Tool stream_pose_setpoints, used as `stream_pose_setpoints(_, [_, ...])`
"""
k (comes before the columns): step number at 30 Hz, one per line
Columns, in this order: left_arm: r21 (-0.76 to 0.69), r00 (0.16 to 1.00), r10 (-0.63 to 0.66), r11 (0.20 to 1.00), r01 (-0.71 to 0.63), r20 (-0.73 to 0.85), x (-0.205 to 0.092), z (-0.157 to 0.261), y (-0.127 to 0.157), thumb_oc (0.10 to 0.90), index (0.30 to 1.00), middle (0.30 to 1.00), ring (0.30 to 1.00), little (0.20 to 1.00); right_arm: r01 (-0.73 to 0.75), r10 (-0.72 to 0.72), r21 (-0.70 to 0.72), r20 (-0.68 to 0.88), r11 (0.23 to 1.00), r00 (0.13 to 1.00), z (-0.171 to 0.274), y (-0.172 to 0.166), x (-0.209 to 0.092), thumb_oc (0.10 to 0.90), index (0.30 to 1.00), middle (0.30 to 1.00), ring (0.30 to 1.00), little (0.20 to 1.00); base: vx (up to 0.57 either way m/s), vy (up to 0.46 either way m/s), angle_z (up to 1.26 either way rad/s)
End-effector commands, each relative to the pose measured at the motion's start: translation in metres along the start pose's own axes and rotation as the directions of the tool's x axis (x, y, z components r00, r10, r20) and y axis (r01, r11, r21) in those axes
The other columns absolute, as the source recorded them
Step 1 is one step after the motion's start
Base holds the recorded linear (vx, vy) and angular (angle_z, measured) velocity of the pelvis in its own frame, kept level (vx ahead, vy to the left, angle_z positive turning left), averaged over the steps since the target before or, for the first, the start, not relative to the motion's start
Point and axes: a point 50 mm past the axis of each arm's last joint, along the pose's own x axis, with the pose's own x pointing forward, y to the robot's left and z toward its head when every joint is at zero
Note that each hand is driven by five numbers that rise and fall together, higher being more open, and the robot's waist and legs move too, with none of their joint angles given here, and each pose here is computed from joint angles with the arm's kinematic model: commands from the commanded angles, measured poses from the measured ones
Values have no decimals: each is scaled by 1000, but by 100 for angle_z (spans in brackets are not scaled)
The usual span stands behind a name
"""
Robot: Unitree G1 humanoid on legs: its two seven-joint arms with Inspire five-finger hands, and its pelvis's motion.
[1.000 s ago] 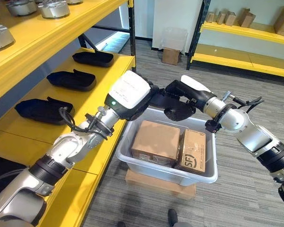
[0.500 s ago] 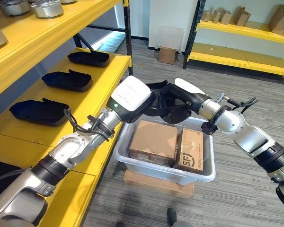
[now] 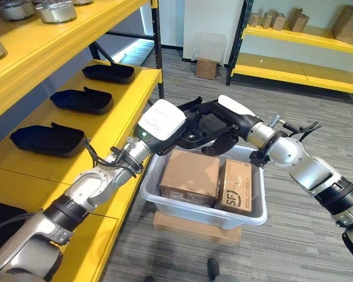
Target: Move parts from the plastic box to the shelf.
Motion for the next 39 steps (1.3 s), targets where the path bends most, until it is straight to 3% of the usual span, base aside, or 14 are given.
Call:
stream_pose_setpoints(1, [14,998,67,998,-67,-5,5,-6,7,400,300,300,300,300,331,-336,87,417,940,845,91,-79,10,900,1000,1000,1000,1000,0,0,0])
stream_pose_setpoints(10, [5,994,37,999,-36,-100,-10,-21,-2,400,300,300,300,300,391,-394,95,412,916,822,84,-88,-14,900,1000,1000,1000,1000,1,1,-2])
stream_pose_setpoints(21, [-53,950,31,997,-50,-309,-51,-47,-13,400,300,300,300,300,469,-497,165,326,868,804,53,-85,-72,900,1000,1000,1000,1000,16,4,-5])
stream_pose_setpoints(25, [-98,894,40,991,-94,-447,-78,-59,-19,400,300,300,300,300,500,-554,259,221,827,802,29,-67,-106,900,1000,1000,1000,1000,7,-11,-8])
stream_pose_setpoints(30, [-107,858,76,983,-150,-508,-94,-64,-14,400,300,300,300,300,544,-586,282,86,790,806,5,-54,-125,900,1000,1000,1000,1000,0,-15,-7])
stream_pose_setpoints(39, [-151,856,129,961,-233,-500,-112,-51,-1,400,300,300,300,300,620,-640,336,-62,709,766,-19,-33,-141,900,1000,1000,1000,1000,-7,-33,-3])
